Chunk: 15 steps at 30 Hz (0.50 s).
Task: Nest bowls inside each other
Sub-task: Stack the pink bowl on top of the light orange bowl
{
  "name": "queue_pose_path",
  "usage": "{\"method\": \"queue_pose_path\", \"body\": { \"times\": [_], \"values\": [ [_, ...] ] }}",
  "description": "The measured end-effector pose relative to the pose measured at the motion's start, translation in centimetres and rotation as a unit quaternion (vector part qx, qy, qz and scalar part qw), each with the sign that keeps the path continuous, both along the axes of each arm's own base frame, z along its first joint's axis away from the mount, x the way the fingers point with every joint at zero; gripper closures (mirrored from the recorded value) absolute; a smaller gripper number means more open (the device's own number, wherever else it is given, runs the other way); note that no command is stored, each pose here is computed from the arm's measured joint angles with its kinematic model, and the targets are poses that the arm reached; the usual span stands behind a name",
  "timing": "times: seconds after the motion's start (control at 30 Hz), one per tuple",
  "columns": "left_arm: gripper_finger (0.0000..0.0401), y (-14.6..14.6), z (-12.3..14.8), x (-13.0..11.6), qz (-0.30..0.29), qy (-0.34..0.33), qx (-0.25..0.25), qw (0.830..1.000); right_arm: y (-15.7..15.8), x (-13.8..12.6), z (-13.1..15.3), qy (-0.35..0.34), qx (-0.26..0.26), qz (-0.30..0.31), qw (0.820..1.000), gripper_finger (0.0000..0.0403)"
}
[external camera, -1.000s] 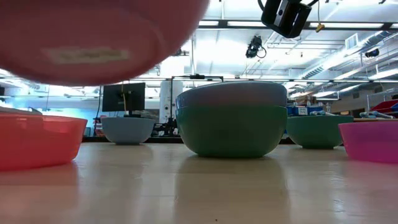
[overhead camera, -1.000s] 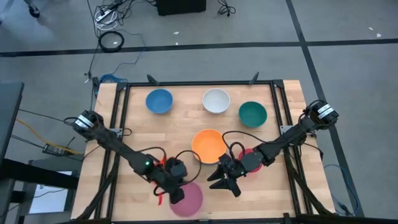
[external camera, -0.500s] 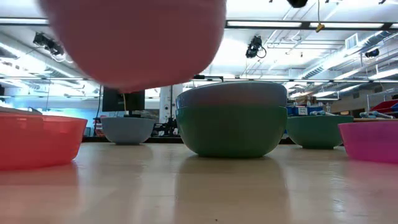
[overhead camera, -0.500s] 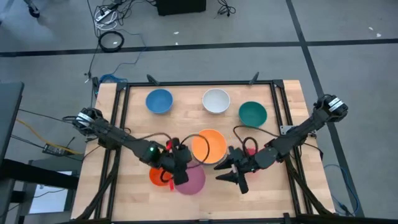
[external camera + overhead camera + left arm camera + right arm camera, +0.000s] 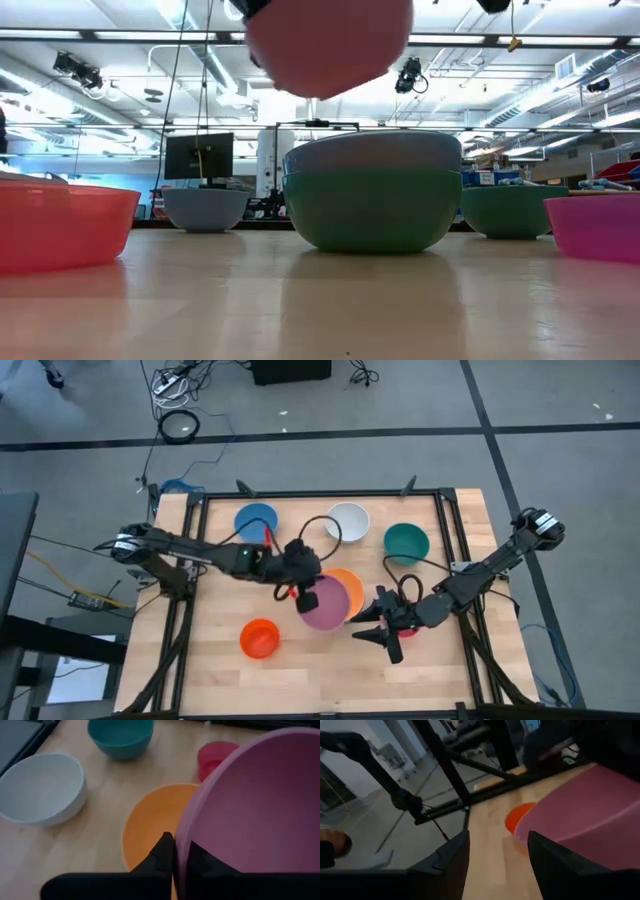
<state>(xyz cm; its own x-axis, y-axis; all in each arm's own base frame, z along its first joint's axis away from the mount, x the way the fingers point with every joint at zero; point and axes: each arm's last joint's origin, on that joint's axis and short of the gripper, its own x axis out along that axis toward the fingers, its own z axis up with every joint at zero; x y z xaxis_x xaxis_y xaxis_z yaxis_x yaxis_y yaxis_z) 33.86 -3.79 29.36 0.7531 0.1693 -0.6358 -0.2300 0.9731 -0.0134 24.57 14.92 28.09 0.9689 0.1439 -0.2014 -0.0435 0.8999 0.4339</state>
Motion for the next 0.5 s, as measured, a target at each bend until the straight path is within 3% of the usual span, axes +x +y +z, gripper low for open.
{"method": "queue_pose_path", "body": {
  "times": [0.33, 0.5],
  "values": [
    [0.0383, 3.9, -2.3, 1.9, -0.002, 0.026, 0.002, 1.0, -0.1, 0.1, -0.4, 0.011, -0.011, -0.004, 1.0, 0.0228],
    [0.0383, 4.9, -3.7, 3.1, -0.011, 0.025, -0.021, 0.999, -0.2, 0.1, -0.4, 0.011, -0.026, -0.018, 0.999, 0.0234]
  ]
}}
